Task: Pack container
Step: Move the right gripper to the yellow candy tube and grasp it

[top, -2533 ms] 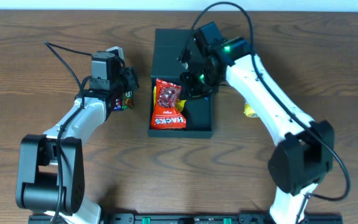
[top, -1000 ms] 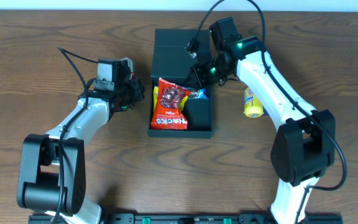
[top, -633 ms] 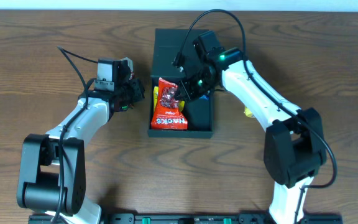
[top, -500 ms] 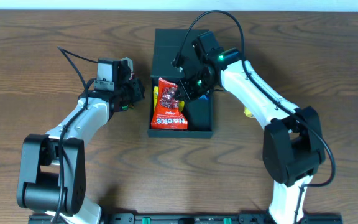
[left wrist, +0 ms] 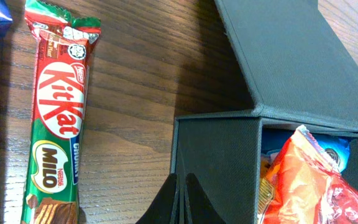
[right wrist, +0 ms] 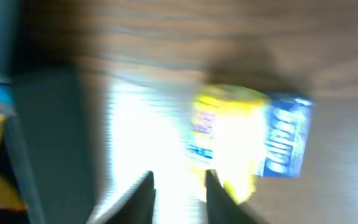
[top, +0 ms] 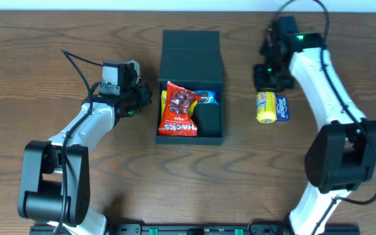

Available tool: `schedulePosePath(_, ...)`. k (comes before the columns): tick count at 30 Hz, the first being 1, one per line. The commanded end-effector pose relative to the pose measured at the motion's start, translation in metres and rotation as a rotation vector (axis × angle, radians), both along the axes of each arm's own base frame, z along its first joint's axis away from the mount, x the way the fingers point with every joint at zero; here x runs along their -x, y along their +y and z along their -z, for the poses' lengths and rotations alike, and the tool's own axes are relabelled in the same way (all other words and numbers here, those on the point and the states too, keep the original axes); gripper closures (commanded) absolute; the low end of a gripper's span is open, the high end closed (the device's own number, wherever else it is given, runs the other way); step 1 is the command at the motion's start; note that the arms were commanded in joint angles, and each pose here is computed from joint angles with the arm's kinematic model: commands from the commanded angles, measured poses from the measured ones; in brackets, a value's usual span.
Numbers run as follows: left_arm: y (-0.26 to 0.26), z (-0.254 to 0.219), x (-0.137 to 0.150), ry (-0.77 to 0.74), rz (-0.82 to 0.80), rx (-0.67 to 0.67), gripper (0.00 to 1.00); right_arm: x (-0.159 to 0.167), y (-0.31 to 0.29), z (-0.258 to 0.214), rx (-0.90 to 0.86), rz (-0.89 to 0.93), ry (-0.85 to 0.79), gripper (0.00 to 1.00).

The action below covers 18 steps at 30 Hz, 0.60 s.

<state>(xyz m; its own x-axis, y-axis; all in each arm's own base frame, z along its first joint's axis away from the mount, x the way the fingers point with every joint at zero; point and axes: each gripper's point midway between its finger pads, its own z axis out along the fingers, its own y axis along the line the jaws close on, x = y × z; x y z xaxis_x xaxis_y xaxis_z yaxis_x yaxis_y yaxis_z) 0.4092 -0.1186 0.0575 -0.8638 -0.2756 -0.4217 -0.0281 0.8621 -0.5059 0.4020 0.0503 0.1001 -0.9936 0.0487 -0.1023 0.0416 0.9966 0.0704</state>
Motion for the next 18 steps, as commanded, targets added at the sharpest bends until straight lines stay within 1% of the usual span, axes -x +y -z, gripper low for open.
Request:
schedulePosePath(1,-0.002,-0.013,-0.005,-0.035,0.007,0.008,0.94,0.011,-0.021,0.014,0.075,0.061,0.047,0.50)
schedulePosePath(2,-0.002,-0.013,-0.005,-0.035,0.006,0.008,0.94,0.014,-0.023,0.018,0.076,0.067,0.056,0.43)
schedulePosePath(4,-0.002,-0.013,-0.005,-0.035,0.006,0.008,0.94,0.018,-0.026,0.025,0.082,0.070,0.073,0.41)
schedulePosePath(9,-0.002,-0.013,-0.005,-0.034,0.006,0.008,0.94,0.033,-0.027,0.055,0.092,0.093,0.110,0.50)
schedulePosePath(18,-0.002,-0.013,-0.005,-0.034,0.006,0.008,0.94,0.035,-0.029,0.079,0.096,0.112,0.096,0.53)
